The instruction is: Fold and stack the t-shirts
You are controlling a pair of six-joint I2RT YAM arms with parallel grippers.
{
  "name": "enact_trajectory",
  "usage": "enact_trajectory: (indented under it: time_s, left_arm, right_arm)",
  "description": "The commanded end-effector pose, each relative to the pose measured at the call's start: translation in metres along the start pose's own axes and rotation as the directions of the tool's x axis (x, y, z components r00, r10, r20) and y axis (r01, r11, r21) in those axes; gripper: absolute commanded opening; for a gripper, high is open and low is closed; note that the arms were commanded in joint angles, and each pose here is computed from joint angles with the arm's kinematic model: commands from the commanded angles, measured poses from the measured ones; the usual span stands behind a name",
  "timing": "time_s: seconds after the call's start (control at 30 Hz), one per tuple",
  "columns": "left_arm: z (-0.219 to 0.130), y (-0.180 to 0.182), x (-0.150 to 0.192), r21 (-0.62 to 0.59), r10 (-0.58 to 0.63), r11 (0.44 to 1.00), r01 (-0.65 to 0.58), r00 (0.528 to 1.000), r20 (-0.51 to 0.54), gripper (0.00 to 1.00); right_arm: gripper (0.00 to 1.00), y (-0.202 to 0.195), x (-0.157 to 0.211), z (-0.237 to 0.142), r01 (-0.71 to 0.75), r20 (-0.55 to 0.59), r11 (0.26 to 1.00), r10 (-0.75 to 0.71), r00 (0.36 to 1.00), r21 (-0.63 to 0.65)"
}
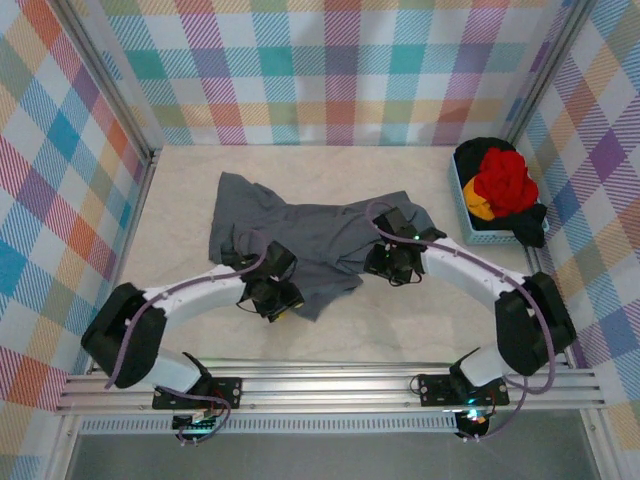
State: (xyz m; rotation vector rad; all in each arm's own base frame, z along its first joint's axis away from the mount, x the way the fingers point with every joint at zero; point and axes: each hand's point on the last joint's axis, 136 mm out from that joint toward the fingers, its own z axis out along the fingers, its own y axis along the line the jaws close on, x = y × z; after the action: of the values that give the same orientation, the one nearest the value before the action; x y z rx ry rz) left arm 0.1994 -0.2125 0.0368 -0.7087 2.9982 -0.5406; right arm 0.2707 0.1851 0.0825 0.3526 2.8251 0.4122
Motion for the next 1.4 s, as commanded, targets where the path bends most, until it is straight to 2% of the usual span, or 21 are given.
enact_trajectory:
  time_s: [0.0,0.23,0.33,0.4,0.5,0.53,0.7,0.87,0.93,1.03,1.07,1.13,1.2,1.23,1.27,1.37]
  left_arm:
    - [0.009,-0.009,0.004,-0.030,-0.033,0.999,0.033,0.999,-0.011,0.46]
    - [0.026,-0.022,0.011,-0.019,-0.026,0.999,0.026,0.999,-0.023,0.45]
    - [0.029,-0.029,0.004,0.006,-0.026,1.000,0.026,1.000,0.014,0.39]
    - [0.025,-0.032,-0.007,-0.002,-0.004,1.000,0.005,0.997,0.071,0.29]
    - [0.007,-0.023,-0.025,-0.060,0.022,0.998,-0.011,0.983,0.183,0.05]
    - [0.000,-0.017,-0.029,-0.077,0.024,0.997,-0.007,0.975,0.222,0.00]
    - [-0.048,0.017,-0.045,-0.098,0.013,0.995,0.024,0.933,0.359,0.00]
    - [-0.098,0.057,-0.056,-0.085,-0.035,0.993,0.082,0.892,0.450,0.00]
    - [-0.107,0.069,-0.057,-0.064,-0.067,0.992,0.108,0.884,0.462,0.00]
    - [-0.100,0.055,-0.052,0.036,-0.093,0.996,0.085,0.913,0.398,0.00]
    - [-0.092,0.045,-0.048,0.066,-0.093,0.995,0.074,0.930,0.356,0.01]
    - [-0.077,0.030,-0.039,0.104,-0.091,0.993,0.065,0.957,0.275,0.13]
    - [-0.063,0.022,-0.028,0.092,-0.072,0.994,0.052,0.971,0.226,0.34]
    - [-0.057,0.018,-0.023,0.089,-0.066,0.995,0.048,0.976,0.206,0.41]
    - [-0.047,0.016,-0.017,0.084,-0.065,0.995,0.051,0.982,0.178,0.45]
    - [-0.025,0.000,-0.003,0.105,-0.054,0.994,0.041,0.991,0.124,0.46]
  right_arm:
    - [0.46,-0.009,0.004,-0.010,-0.007,0.008,1.000,0.007,1.000,0.016]
    - [0.46,-0.017,0.011,-0.011,-0.013,0.006,1.000,0.013,1.000,0.017]
    - [0.45,-0.017,0.014,-0.009,-0.016,0.001,1.000,0.016,1.000,0.006]
    - [0.45,-0.018,0.014,-0.009,-0.008,0.003,1.000,0.008,1.000,0.009]
    - [0.44,-0.023,0.010,-0.016,0.009,0.029,0.999,-0.010,1.000,0.036]
    - [0.44,-0.025,0.007,-0.019,0.012,0.042,0.999,-0.014,0.999,0.044]
    - [0.44,-0.049,-0.012,-0.038,-0.029,0.111,0.997,0.020,0.994,0.075]
    - [0.45,-0.076,-0.038,-0.054,-0.111,0.168,0.991,0.097,0.981,0.075]
    - [0.46,-0.090,-0.047,-0.057,-0.159,0.184,0.983,0.141,0.973,0.089]
    - [0.46,-0.105,-0.061,-0.056,-0.241,0.185,0.969,0.226,0.956,0.061]
    - [0.47,-0.108,-0.065,-0.055,-0.265,0.180,0.963,0.254,0.950,0.044]
    - [0.46,-0.111,-0.072,-0.054,-0.297,0.179,0.955,0.289,0.940,0.017]
    - [0.47,-0.110,-0.076,-0.054,-0.310,0.177,0.951,0.305,0.936,0.002]
    - [0.47,-0.110,-0.077,-0.055,-0.315,0.174,0.949,0.310,0.935,-0.001]
    - [0.47,-0.107,-0.078,-0.055,-0.313,0.172,0.950,0.310,0.935,-0.011]
    - [0.47,-0.105,-0.078,-0.055,-0.313,0.167,0.949,0.314,0.935,-0.028]
